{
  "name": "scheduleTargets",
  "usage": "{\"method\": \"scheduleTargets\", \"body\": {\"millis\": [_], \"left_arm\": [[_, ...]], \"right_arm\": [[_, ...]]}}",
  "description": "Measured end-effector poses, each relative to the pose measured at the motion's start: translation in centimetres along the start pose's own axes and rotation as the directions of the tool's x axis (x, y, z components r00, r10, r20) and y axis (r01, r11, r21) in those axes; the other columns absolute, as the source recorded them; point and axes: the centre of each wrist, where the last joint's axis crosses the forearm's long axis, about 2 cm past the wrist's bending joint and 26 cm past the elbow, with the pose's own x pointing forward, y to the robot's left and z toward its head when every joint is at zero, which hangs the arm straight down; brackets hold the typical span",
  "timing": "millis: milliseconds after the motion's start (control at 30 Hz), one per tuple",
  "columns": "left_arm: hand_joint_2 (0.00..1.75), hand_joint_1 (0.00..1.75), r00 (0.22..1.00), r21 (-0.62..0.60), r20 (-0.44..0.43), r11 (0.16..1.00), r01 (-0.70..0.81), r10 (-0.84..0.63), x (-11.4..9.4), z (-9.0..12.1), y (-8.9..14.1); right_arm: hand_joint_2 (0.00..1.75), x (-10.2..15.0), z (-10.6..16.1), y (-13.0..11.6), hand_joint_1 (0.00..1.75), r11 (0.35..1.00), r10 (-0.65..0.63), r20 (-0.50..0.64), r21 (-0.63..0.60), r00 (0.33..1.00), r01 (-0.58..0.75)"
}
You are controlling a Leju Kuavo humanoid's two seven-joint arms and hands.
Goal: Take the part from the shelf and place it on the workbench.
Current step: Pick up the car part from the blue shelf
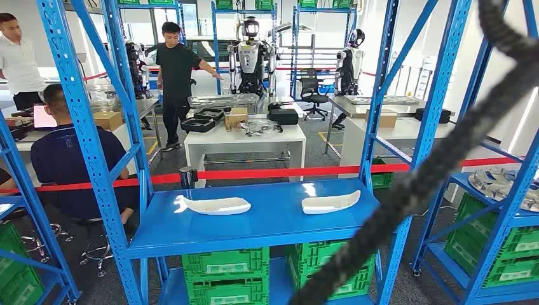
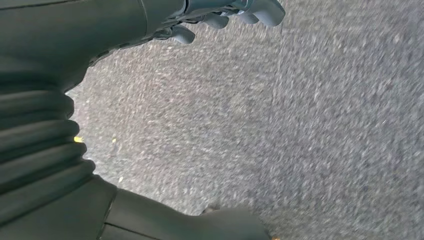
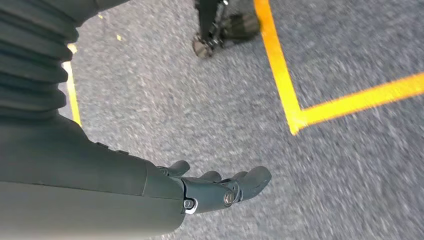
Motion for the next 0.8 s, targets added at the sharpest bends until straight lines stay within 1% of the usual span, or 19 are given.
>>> {"method": "scheduleTargets", "body": {"millis": [100,267,367,433,600,800], "left_arm": [[0.0,0.0,1.0,0.012,0.018,1.0,-0.004,0.004,0.1,0.0,-0.1],[0.0,0.0,0.998,0.043,0.068,0.999,-0.011,0.008,0.5,-0.2,-0.3],[0.0,0.0,0.995,0.06,0.099,0.998,-0.015,0.009,0.7,-0.2,-0.3],[0.0,0.0,0.993,0.07,0.12,0.997,-0.017,0.009,0.9,-0.3,-0.4],[0.0,0.0,0.987,0.088,0.16,0.996,-0.025,0.011,1.2,-0.4,-0.6],[0.0,0.0,0.981,0.091,0.192,0.995,-0.038,0.02,1.5,-0.4,-1.0]], "right_arm": [[0.0,0.3,-0.2,-0.2,0.0,1.0,-0.008,0.03,-0.011,1.0,0.008],[0.0,1.7,-0.9,-1.1,0.0,1.0,0.002,0.138,-0.027,0.99,0.001],[0.0,3.3,-1.6,-2.3,0.0,0.999,0.033,0.225,-0.045,0.974,-0.023],[0.0,4.7,-2.1,-3.6,0.0,0.997,0.062,0.293,-0.069,0.954,-0.043],[0.0,9.2,-3.3,-7.7,0.0,0.982,0.164,0.465,-0.159,0.87,-0.1],[0.0,15.8,-3.4,-12.3,0.0,0.939,0.33,0.619,-0.295,0.713,-0.179]]}}
